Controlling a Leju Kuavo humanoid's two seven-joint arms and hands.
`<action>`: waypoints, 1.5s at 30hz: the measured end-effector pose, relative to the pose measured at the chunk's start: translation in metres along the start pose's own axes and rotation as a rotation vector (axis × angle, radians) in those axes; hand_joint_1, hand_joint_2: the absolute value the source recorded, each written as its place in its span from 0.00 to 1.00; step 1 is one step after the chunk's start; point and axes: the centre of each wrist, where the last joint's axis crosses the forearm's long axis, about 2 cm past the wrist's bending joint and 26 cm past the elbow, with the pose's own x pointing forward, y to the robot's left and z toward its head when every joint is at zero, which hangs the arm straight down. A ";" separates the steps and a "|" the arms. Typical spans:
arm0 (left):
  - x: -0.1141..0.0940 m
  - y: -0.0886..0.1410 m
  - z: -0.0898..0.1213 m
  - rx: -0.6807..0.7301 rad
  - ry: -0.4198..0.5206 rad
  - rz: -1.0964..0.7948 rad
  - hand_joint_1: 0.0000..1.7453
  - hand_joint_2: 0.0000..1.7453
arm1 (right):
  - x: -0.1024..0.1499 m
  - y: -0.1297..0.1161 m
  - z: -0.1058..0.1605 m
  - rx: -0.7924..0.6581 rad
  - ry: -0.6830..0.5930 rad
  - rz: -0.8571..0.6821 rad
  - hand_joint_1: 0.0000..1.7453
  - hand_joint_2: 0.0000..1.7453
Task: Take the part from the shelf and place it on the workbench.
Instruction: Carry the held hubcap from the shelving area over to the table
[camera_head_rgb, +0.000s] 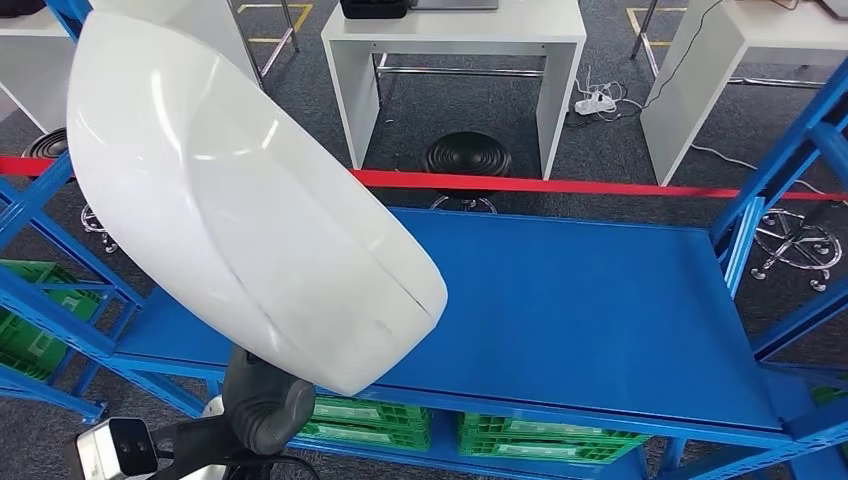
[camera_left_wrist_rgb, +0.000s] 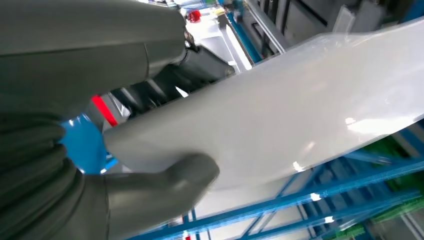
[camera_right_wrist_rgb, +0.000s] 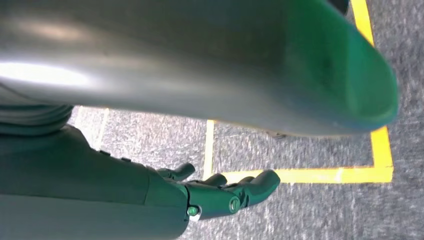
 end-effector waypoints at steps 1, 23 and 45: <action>0.000 0.000 0.000 -0.003 0.001 0.002 1.00 1.00 | 0.000 0.000 0.000 0.001 -0.001 0.000 0.00 0.00; -0.005 -0.002 -0.001 -0.051 0.032 0.036 1.00 1.00 | 0.001 0.002 0.000 0.023 -0.057 0.007 0.00 0.00; -0.009 0.004 -0.010 -0.107 0.027 0.045 1.00 1.00 | 0.003 -0.005 0.000 0.035 -0.129 -0.018 0.00 0.00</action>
